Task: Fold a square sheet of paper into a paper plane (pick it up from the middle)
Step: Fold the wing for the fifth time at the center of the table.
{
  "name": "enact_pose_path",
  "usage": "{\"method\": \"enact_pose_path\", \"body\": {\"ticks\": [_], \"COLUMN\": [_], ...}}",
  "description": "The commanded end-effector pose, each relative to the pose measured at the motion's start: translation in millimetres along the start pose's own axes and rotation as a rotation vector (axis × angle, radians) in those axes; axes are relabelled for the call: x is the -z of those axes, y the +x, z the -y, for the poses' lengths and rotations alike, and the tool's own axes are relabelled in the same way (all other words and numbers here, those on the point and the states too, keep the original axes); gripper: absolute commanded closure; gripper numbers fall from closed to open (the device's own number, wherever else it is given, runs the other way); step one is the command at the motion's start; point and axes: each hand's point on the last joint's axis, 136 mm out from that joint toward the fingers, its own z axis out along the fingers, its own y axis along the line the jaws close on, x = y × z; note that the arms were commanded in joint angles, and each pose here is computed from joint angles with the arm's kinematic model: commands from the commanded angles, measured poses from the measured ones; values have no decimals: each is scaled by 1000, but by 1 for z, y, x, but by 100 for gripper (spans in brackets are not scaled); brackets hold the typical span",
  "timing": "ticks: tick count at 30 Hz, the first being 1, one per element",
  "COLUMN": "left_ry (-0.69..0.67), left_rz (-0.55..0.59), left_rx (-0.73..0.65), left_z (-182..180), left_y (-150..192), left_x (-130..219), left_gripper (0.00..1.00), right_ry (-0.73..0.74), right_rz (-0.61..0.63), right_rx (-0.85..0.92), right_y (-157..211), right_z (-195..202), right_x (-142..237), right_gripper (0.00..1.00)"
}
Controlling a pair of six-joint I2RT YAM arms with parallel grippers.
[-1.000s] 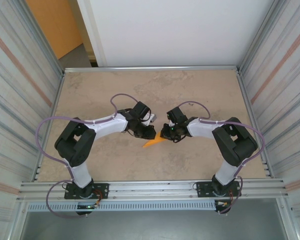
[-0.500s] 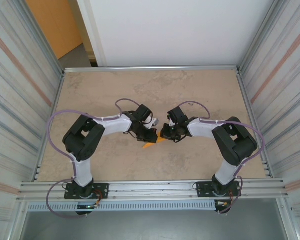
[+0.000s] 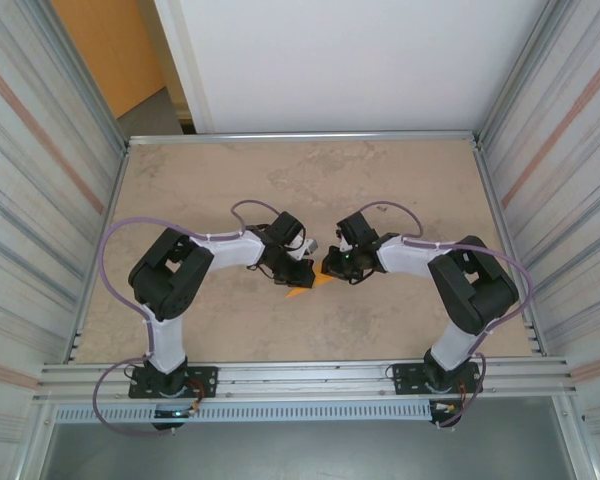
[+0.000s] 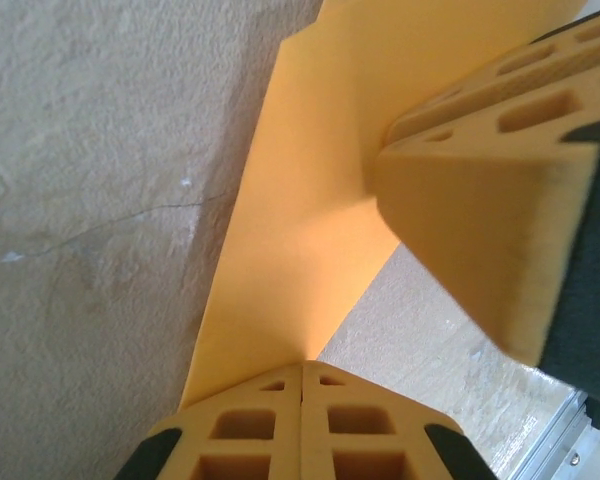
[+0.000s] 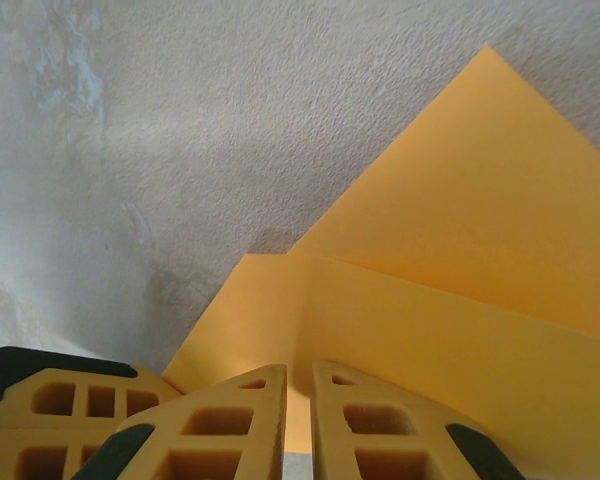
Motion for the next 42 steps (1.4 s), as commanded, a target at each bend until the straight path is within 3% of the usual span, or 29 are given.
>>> {"method": "enact_pose_path", "body": {"ticks": [1,14,32,38,42], "left_ry": [-44,91,14,-27,-34], "left_rz": [-66,54,-25,-53,-59], "left_rx": [51,-10,99,123,130], "left_z": [-18,26,-8,-23,-27], "left_y": [21,-11,-2,11,15], "left_x": [-12,22,-4,-11,-14], "left_gripper": [93,89,91,93,94], "right_ry": [22,88,35,9,107], "right_rz": [39,-45,-68,15,122], "right_rx": [-20,-24,43,25,-33], "right_y": [-11,17,15,-13,-33], "right_z": [-1,34,36,7,8], "right_x": [11,-13,-16,13,41], "right_gripper": [86,91,91,84,73]}}
